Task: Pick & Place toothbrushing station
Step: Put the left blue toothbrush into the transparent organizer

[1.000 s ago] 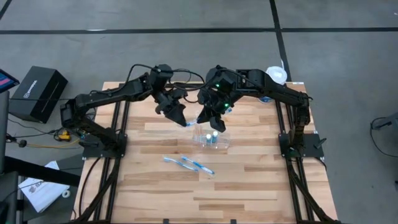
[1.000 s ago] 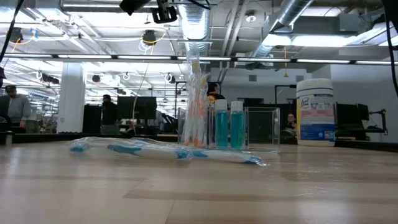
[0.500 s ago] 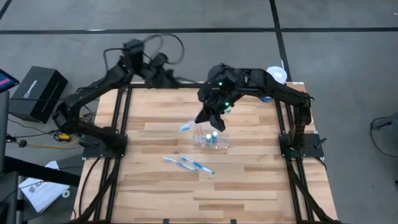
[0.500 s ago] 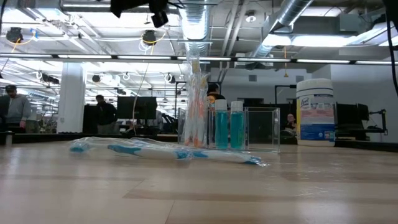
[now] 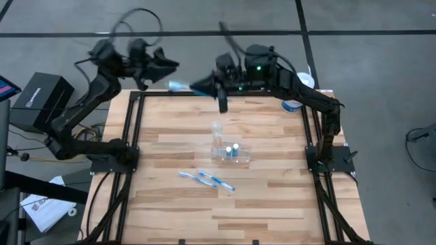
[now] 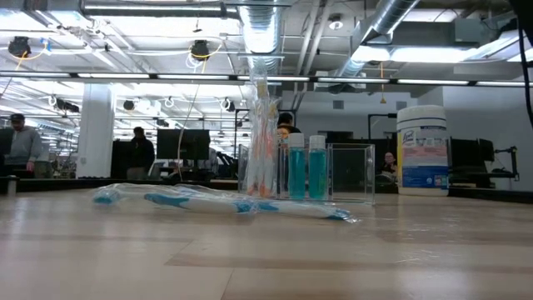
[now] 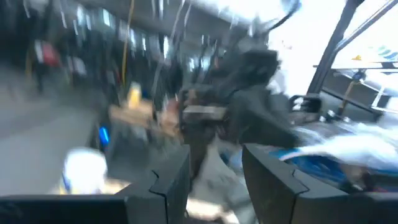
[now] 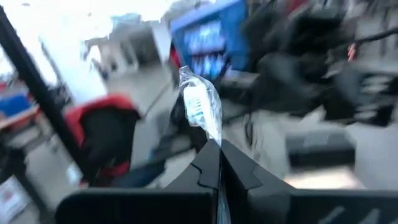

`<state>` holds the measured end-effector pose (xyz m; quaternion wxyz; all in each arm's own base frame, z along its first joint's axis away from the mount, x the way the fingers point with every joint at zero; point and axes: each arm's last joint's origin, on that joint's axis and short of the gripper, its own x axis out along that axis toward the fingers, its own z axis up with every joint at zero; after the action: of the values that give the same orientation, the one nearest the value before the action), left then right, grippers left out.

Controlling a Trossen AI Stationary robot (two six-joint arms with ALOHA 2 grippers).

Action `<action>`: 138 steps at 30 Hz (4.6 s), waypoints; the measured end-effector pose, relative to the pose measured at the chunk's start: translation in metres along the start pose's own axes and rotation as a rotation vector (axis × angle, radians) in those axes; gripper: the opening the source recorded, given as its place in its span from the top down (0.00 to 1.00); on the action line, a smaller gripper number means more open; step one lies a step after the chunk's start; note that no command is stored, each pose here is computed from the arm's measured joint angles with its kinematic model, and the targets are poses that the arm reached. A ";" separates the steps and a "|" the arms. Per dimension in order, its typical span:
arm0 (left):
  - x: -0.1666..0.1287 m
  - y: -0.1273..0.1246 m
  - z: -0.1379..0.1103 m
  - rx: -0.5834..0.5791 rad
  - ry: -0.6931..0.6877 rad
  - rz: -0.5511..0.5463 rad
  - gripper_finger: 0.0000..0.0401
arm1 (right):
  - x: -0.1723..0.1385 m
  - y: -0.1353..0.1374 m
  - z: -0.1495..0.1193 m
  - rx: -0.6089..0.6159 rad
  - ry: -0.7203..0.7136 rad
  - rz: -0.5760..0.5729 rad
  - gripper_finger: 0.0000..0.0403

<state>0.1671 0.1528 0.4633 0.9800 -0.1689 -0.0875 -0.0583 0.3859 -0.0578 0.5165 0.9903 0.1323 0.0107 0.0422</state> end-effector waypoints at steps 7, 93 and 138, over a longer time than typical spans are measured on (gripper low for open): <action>-0.010 -0.028 0.024 0.163 -0.240 -0.003 0.66 | -0.006 -0.005 0.028 -0.066 -0.293 -0.077 1.00; 0.044 -0.065 0.004 0.272 -0.311 -0.355 0.66 | 0.041 -0.011 -0.025 0.107 -0.346 0.218 1.00; 0.027 -0.044 0.012 0.244 -0.224 -0.323 0.97 | -0.001 -0.024 0.013 -0.003 -0.374 0.335 0.62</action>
<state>0.1853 0.1132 0.4941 0.9553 -0.0382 -0.2282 -0.1842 0.3870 -0.0841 0.5224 0.9544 0.1363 -0.1949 0.1805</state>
